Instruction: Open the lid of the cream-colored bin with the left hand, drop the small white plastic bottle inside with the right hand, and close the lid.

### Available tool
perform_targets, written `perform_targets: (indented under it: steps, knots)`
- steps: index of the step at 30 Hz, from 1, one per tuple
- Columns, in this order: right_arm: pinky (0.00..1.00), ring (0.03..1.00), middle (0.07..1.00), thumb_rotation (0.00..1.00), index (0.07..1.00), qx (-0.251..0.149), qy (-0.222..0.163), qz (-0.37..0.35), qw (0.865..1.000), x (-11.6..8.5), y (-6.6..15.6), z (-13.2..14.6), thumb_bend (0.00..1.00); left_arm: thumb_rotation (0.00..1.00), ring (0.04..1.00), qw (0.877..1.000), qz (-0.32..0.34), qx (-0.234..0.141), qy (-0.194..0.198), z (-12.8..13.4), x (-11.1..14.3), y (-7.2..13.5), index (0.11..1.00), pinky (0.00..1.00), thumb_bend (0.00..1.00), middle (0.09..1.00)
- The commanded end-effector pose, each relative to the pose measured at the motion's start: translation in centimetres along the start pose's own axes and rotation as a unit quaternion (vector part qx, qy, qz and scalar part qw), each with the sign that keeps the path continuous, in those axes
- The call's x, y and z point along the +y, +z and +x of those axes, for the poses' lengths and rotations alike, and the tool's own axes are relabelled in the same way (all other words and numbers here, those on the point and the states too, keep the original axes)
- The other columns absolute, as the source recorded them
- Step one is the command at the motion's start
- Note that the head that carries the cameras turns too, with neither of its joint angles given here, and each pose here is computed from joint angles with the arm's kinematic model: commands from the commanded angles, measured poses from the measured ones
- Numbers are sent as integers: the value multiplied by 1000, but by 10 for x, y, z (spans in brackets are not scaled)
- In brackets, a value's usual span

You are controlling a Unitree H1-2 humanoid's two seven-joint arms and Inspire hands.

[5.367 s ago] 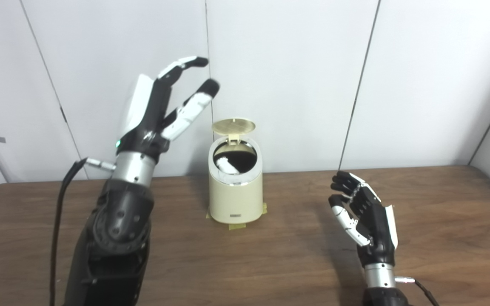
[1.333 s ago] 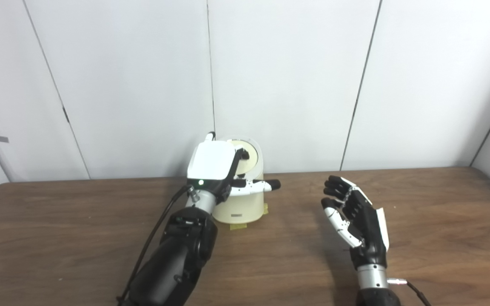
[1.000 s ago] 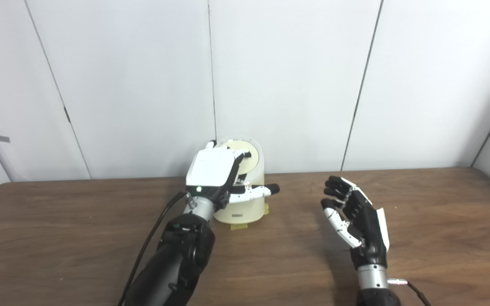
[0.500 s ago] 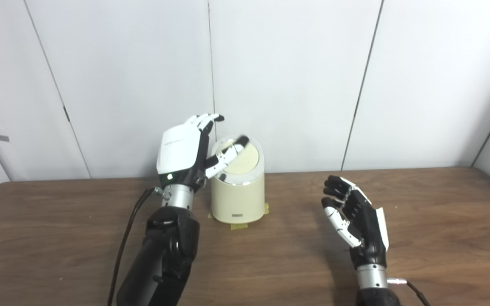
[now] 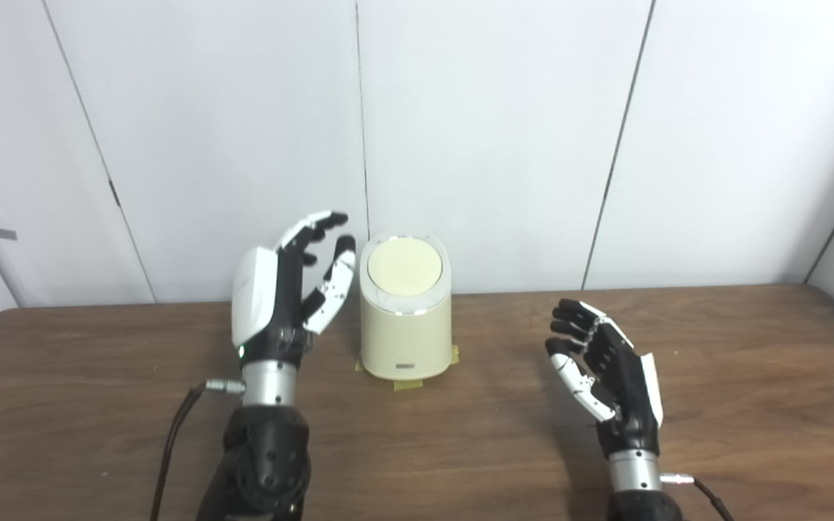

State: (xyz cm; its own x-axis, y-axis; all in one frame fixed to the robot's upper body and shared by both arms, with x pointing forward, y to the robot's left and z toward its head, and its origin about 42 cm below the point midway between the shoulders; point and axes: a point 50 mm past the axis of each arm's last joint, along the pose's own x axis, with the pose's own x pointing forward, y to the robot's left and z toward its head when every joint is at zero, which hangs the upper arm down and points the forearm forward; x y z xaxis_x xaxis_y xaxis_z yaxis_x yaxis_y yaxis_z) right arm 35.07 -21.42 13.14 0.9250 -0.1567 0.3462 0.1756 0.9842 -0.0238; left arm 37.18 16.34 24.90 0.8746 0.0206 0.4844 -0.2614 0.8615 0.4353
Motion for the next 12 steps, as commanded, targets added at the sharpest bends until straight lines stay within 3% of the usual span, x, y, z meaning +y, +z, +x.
perform_targets:
  steps: [1, 5, 6, 8, 12]
  knots:
    - [611, 701, 717, 248, 704, -3, -2, 4, 1000, 3, 1, -5, 218, 536, 753, 998, -54, -41, 14, 4, 10, 12, 756, 643, 185, 773]
    - [606, 700, 718, 225, 705, -3, -2, -3, 1000, 3, 3, -7, 209, 329, 749, 991, -128, -17, 21, -15, 14, -7, 746, 658, 168, 763]
    - [605, 697, 716, 221, 704, -3, -3, -4, 1000, 2, 3, -7, 206, 332, 746, 990, -139, -10, 24, -19, 15, -11, 743, 658, 174, 760]
    - [604, 693, 713, 236, 704, -2, -4, -8, 1000, 2, 4, -8, 204, 445, 740, 988, -150, 3, 28, -27, 17, -20, 737, 659, 203, 754]
    - [595, 689, 710, 255, 702, -9, -6, -15, 1000, 0, 4, -9, 206, 499, 739, 986, -161, 22, 34, -44, 21, -35, 735, 660, 207, 751]
